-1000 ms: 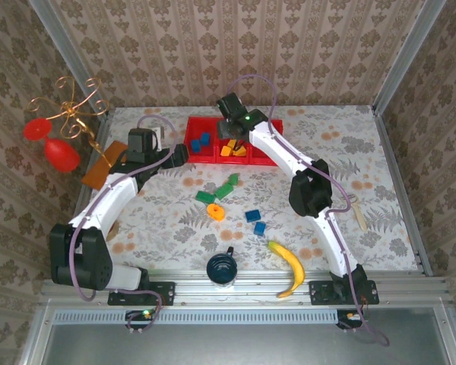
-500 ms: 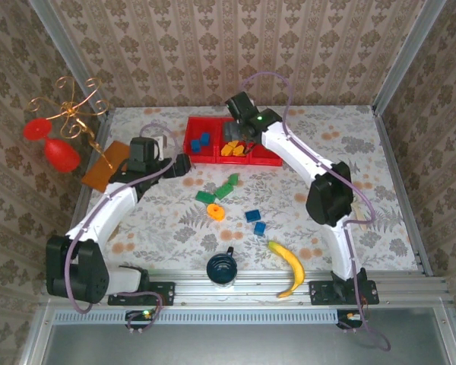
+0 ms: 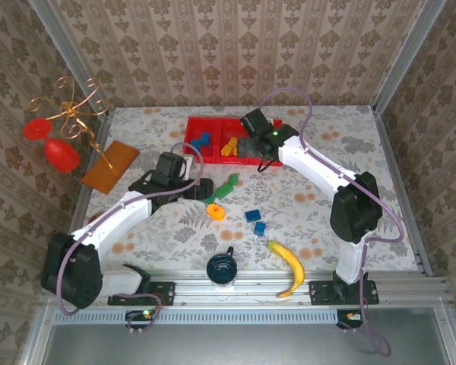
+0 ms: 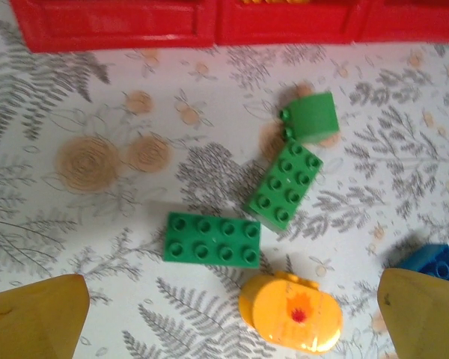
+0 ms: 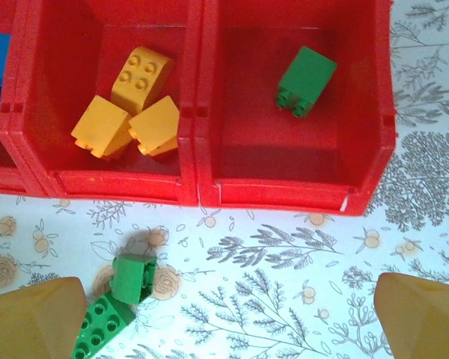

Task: Sort the legos into containers by color
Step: Rotate the lego at the center of the table, then pick up the lego from the center of the table.

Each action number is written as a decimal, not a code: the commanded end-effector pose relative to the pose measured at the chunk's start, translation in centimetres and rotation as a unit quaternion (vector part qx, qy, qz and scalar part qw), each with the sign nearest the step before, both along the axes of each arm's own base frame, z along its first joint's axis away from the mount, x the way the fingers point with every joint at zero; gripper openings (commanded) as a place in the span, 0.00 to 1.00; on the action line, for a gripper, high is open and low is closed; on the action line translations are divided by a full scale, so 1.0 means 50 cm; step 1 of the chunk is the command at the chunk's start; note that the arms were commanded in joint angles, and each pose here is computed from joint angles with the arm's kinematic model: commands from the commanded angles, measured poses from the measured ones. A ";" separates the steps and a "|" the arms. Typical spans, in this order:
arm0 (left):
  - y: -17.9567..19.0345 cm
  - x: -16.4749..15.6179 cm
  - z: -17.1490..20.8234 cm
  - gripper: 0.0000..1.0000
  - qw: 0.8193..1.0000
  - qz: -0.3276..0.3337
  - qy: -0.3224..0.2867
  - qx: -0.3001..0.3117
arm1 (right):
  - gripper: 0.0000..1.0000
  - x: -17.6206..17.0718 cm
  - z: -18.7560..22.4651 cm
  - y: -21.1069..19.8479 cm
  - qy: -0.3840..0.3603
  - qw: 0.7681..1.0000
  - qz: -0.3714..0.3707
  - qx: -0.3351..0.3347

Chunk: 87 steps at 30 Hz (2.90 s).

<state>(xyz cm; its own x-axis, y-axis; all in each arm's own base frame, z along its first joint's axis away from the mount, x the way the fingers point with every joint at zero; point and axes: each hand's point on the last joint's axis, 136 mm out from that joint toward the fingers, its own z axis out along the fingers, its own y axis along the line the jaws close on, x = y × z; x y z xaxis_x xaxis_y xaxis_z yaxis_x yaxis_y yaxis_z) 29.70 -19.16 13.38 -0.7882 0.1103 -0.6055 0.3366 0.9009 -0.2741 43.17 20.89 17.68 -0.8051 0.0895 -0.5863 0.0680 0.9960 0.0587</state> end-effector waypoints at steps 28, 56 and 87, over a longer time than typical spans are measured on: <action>-0.059 -0.092 -0.118 1.00 0.993 -0.029 0.076 0.088 | 1.00 -0.091 0.006 -0.104 -0.005 0.997 -0.068 -0.028; -0.082 -0.053 -0.174 1.00 0.986 -0.025 0.113 0.117 | 1.00 -0.084 -0.020 -0.105 0.006 0.997 -0.070 -0.019; -0.056 -0.079 -0.184 0.87 0.984 -0.023 0.118 0.128 | 1.00 -0.086 -0.014 -0.097 0.001 0.998 -0.068 0.000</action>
